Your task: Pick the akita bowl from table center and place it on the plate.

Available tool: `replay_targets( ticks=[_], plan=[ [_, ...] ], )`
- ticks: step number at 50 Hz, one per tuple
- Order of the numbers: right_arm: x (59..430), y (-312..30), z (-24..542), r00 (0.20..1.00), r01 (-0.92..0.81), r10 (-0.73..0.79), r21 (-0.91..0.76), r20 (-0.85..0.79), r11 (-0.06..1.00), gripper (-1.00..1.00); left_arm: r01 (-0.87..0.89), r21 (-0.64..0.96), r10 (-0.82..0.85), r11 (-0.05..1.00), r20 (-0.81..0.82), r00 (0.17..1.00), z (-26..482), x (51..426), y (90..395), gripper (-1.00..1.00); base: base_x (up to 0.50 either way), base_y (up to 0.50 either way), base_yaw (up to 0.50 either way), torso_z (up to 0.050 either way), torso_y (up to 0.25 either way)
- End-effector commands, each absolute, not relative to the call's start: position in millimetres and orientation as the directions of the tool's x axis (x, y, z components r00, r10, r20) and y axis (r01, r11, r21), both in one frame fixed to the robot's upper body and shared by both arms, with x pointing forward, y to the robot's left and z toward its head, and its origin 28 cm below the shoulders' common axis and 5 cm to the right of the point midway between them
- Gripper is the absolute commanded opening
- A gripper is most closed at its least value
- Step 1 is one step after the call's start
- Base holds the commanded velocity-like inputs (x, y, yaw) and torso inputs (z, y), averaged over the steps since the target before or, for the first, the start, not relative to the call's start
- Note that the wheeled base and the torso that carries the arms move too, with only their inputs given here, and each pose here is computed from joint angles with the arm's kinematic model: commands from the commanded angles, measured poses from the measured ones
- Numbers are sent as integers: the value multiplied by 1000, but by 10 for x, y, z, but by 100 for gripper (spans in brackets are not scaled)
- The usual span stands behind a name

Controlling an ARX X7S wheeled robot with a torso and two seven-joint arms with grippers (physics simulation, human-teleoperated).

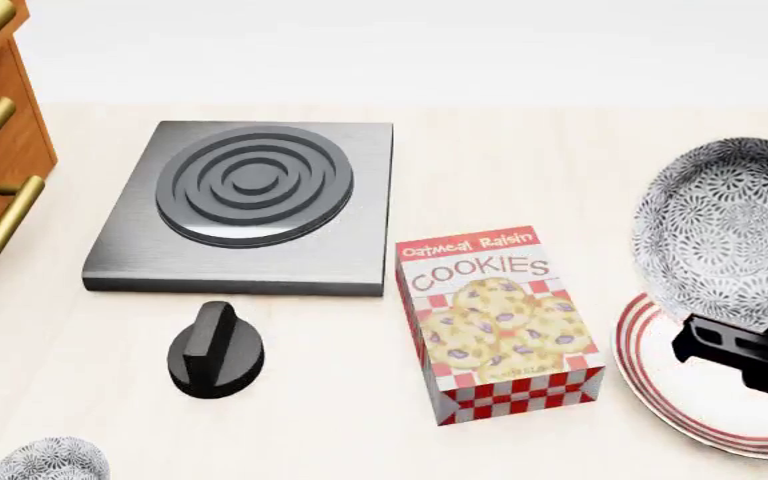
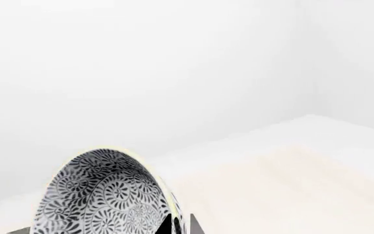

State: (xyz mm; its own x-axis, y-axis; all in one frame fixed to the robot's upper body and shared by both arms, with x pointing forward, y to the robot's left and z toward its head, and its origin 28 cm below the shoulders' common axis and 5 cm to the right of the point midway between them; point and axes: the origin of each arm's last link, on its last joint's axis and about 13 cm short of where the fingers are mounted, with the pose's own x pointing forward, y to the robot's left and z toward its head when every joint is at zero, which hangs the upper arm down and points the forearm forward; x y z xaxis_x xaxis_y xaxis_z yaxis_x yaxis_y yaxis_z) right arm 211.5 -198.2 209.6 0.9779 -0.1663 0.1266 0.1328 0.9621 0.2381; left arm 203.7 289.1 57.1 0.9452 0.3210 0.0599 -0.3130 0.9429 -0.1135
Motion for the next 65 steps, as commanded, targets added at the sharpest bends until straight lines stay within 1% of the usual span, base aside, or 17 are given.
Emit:
replay_targets(
  ticks=[1,7,11,13,29,35,42,45,52,60,65],
  plan=[
    [2131,-2166,2000,962,249,-271,336,18,908,-100,-316,-117,324,941,57,944,559,2028,2890,100,0,0,0,0,0],
    [2155,-2219,1908,962,261,-268,428,-46,865,-100,-315,-116,323,942,58,945,557,2021,2878,100,0,0,0,0,2],
    [2154,-2229,1883,964,255,-261,462,-52,850,-100,-314,-115,321,943,56,945,554,2020,2876,100,0,0,0,0,0],
    [2164,-2223,1871,965,259,-251,440,-78,860,-100,-314,-115,322,943,57,945,558,2022,2877,100,0,0,0,0,0],
    [2173,-2208,1867,964,261,-254,444,-76,857,-100,-314,-114,322,942,57,945,561,2023,2879,100,0,0,0,0,1],
    [2351,-2341,2071,956,294,-246,571,-161,766,-100,-312,-135,322,941,64,945,562,2021,2879,100,0,0,0,0,0],
    [2529,-2440,2133,941,338,-226,657,-252,674,-100,-314,-138,325,939,64,943,541,2006,2884,100,0,0,0,0,0],
    [2585,-2466,2144,935,354,-237,642,-264,681,-100,-316,-136,326,939,65,943,539,2004,2884,100,0,0,0,0,0],
    [2695,-2509,2117,914,398,-218,651,-343,646,-100,-314,-137,325,939,64,944,532,1994,2875,100,0,0,0,0,1],
    [2835,-2472,2141,897,412,-179,616,-405,671,-100,-310,-136,321,941,67,945,535,1985,2876,100,0,0,0,0,0],
    [2907,-2445,2136,899,405,-169,618,-405,674,-100,-306,-133,318,943,83,944,551,1986,2887,100,0,0,0,0,0]
  ],
)
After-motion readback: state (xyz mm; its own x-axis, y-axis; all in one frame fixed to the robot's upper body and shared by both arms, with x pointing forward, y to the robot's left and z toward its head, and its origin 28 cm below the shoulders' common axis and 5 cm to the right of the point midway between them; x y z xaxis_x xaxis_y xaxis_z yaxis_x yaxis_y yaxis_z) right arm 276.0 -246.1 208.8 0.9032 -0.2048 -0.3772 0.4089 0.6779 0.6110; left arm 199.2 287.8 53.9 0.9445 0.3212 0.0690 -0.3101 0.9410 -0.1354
